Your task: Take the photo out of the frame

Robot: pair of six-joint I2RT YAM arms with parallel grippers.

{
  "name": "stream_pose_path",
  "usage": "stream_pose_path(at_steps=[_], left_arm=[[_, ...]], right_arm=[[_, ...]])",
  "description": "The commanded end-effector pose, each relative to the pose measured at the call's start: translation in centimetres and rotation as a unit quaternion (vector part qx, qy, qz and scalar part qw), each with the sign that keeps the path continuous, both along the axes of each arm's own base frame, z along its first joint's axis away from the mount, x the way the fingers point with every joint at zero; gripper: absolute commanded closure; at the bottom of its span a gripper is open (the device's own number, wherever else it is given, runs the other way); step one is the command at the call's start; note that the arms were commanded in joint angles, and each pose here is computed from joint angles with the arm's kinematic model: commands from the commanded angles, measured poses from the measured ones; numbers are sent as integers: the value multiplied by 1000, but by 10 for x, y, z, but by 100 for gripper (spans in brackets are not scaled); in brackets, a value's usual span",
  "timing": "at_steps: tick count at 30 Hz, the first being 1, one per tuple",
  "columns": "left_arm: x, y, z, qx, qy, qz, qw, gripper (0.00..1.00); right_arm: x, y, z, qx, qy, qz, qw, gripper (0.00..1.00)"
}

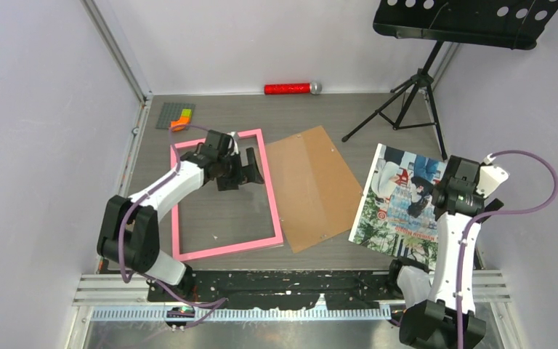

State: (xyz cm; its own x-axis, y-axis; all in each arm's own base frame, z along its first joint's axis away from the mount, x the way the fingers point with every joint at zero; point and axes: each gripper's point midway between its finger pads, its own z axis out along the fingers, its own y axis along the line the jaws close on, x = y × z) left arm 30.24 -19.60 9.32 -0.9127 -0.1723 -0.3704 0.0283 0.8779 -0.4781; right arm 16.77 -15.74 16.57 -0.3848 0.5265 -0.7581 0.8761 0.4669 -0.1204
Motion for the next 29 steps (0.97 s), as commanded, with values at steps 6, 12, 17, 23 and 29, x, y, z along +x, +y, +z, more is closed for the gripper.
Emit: stream_pose_path(at_steps=[6,12,17,23,29], left_arm=[[7,33,72,20,-119,46,992,0],[-15,89,93,76,-198,148,966,0],[-48,134,95,113,-222,231,940,0],[-74,152,78,92,-222,288,927,0],[-83,154,68,71,-224,307,922,0]], right_arm=[[57,42,77,1,-182,169,969,5],[95,103,76,14,-237,289,927,5],[114,141,50,49,-281,345,894,5],[106,129,32,21,-279,328,902,5],[102,126,38,5,-329,317,890,5]])
